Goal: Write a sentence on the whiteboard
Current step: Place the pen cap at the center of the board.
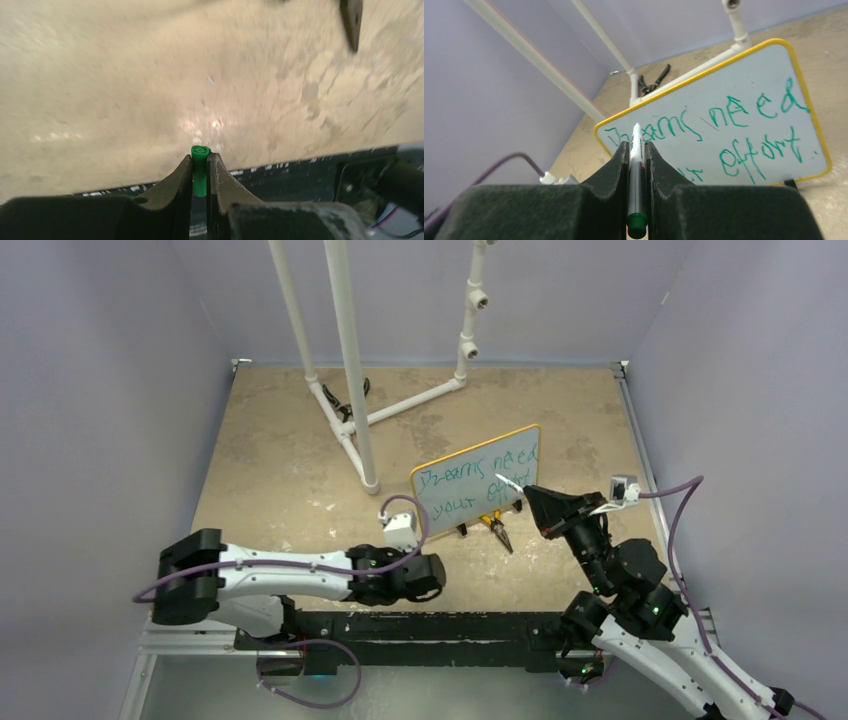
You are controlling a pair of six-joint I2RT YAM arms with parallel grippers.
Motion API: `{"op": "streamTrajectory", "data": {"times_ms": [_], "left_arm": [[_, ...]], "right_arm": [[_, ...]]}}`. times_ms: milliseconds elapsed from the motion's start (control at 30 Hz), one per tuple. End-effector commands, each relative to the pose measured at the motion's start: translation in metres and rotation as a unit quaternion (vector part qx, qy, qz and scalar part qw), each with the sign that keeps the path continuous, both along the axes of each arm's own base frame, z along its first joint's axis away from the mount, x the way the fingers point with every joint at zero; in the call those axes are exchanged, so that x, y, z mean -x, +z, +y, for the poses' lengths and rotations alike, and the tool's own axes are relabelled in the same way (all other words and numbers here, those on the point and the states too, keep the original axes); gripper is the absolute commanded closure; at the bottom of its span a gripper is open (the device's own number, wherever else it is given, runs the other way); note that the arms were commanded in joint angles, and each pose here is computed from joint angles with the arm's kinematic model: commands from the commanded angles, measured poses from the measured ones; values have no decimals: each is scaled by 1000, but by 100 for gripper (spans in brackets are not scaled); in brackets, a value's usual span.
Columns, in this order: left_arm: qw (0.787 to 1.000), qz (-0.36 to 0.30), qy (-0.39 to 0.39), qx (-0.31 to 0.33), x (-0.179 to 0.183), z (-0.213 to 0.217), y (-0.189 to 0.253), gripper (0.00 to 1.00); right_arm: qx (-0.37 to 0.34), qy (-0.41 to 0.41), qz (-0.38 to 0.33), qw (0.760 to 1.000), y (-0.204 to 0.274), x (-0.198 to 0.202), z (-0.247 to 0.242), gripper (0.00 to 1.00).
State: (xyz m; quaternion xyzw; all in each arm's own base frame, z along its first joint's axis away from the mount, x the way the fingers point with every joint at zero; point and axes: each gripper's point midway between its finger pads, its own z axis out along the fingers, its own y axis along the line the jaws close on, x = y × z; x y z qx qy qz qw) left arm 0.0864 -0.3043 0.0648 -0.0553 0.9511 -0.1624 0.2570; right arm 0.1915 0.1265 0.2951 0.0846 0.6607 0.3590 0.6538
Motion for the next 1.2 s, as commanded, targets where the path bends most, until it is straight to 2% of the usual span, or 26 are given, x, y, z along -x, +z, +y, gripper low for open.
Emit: {"op": "streamTrajectory", "data": {"times_ms": [0, 200, 400, 500, 700, 767, 833, 1000, 1067, 1167], "left_arm": [[994, -79, 66, 25, -48, 34, 13, 100], [983, -111, 136, 56, -85, 66, 6, 100], [981, -105, 149, 71, -99, 73, -14, 98], [981, -104, 148, 68, -101, 77, -20, 85], [979, -122, 142, 84, -105, 86, -12, 48], [977, -146, 134, 80, -109, 89, 5, 40], [972, -179, 124, 86, -116, 89, 31, 37], [951, -270, 67, 139, -127, 74, 122, 34], [933, -306, 27, 189, -126, 58, 165, 33], [887, -359, -31, 288, -117, 30, 235, 32]], "right_arm": [[-7, 54, -57, 997, 22, 11, 15, 100], [-22, 92, -83, 992, 30, 15, 32, 100], [-13, 115, -71, 991, 22, 6, 54, 100], [-7, 128, -67, 989, 20, 2, 65, 100], [-12, 141, -76, 987, 25, -4, 79, 100], [-23, 139, -87, 986, 32, -5, 80, 100], [-39, 136, -101, 985, 41, -5, 79, 100], [-81, 129, -143, 978, 63, -5, 76, 100], [-92, 127, -154, 976, 70, -6, 76, 100], [-104, 133, -168, 971, 79, -5, 80, 100]]}}
